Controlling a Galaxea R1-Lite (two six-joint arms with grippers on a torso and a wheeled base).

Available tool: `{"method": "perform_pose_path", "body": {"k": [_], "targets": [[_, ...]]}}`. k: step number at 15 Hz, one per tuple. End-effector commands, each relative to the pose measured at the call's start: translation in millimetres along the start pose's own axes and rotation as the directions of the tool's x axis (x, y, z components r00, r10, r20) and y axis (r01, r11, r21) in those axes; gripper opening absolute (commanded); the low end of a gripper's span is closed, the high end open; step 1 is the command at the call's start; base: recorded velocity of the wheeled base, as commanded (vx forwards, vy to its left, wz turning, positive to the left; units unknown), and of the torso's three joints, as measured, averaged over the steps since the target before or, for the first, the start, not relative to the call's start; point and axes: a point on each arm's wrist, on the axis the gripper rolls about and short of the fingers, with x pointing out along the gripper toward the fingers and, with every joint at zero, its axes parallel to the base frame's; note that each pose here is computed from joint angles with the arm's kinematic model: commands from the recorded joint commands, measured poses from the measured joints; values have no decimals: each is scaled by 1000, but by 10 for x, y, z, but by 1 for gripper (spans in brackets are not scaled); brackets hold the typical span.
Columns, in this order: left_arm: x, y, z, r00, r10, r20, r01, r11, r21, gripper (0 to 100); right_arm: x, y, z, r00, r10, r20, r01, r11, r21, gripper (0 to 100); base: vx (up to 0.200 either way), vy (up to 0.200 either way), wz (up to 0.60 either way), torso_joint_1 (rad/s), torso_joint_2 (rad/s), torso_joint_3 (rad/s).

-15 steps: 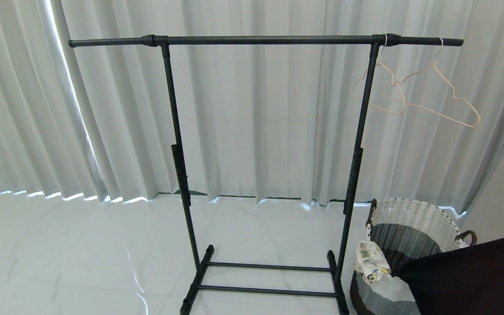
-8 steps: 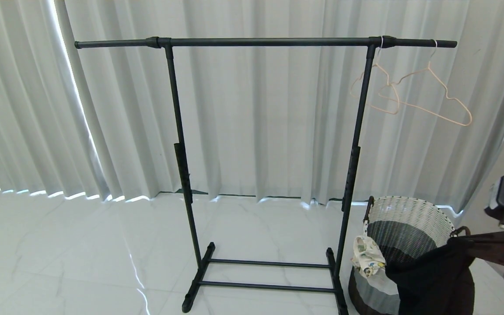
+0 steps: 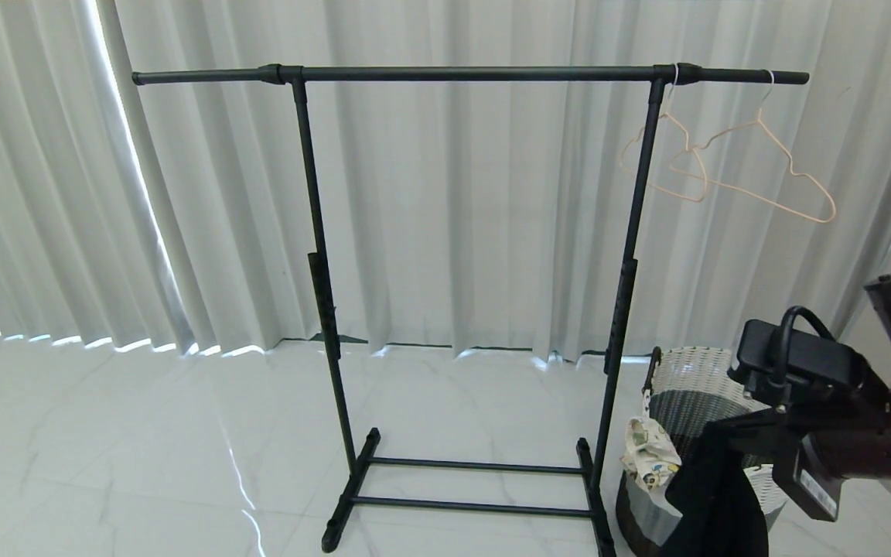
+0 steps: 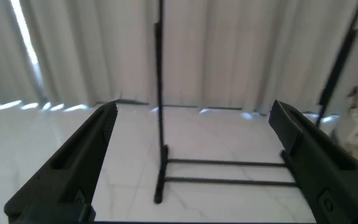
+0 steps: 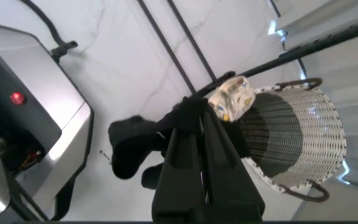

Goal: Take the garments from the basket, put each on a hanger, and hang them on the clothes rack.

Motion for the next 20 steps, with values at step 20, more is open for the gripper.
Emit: {"method": "perform_pose_path", "body": {"k": [20], "targets": [[2184, -2377, 574, 464, -628, -625, 650, 720, -241, 100, 296, 246, 800, 983, 46, 176, -69, 989, 131, 0, 0, 0, 0, 0, 0, 0]]}}
